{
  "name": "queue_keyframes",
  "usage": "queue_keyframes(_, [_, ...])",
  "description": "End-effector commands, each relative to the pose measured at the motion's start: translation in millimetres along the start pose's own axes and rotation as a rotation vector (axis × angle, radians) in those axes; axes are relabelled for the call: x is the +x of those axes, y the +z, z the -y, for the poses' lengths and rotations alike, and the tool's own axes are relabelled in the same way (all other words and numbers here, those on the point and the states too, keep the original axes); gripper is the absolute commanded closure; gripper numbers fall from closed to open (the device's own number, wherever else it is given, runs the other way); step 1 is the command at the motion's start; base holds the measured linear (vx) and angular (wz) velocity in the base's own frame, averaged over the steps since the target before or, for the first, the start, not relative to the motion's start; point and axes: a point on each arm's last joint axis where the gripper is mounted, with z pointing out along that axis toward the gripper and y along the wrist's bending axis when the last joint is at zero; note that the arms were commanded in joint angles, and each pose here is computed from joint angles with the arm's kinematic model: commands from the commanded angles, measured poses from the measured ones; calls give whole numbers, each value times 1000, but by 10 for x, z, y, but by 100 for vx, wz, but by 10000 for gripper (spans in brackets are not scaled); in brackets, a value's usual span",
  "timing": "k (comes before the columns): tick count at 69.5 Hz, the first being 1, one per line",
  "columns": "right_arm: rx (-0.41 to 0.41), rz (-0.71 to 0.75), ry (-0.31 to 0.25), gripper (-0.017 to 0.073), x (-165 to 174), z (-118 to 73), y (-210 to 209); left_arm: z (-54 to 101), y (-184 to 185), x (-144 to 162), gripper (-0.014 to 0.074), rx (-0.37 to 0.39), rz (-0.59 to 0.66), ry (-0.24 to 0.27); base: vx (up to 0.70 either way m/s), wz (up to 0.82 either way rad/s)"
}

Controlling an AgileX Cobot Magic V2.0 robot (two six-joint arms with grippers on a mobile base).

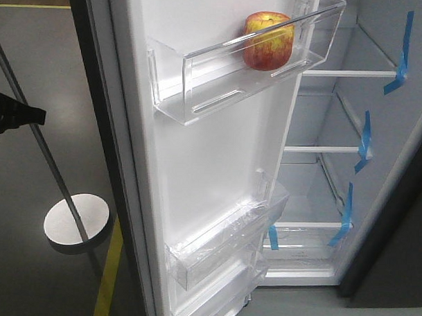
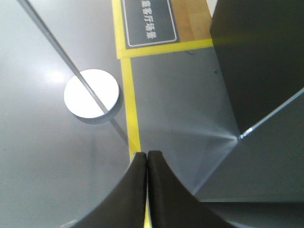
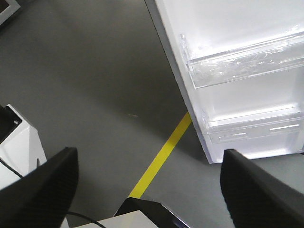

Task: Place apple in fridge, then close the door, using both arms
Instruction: 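Reach the left gripper toward the outer edge of the open door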

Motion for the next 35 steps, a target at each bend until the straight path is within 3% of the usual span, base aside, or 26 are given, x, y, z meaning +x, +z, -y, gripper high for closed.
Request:
queue_keyframes(1, [-7,65,2,-23,-111,-28,-35,68,-63,-242,600,53,67,10,0,0])
queue_keyframes(11, [-7,65,2,-23,-111,-28,-35,162,167,-393,600,162,28,7,0,0])
queue_keyframes(20, [-7,65,2,-23,-111,-28,-35,240,372,-544,600,256,40,-41,0,0])
queue_keyframes(35, [-8,62,2,-23,-108,-29,-35,370,605,-748,600,423,59,-184,0,0])
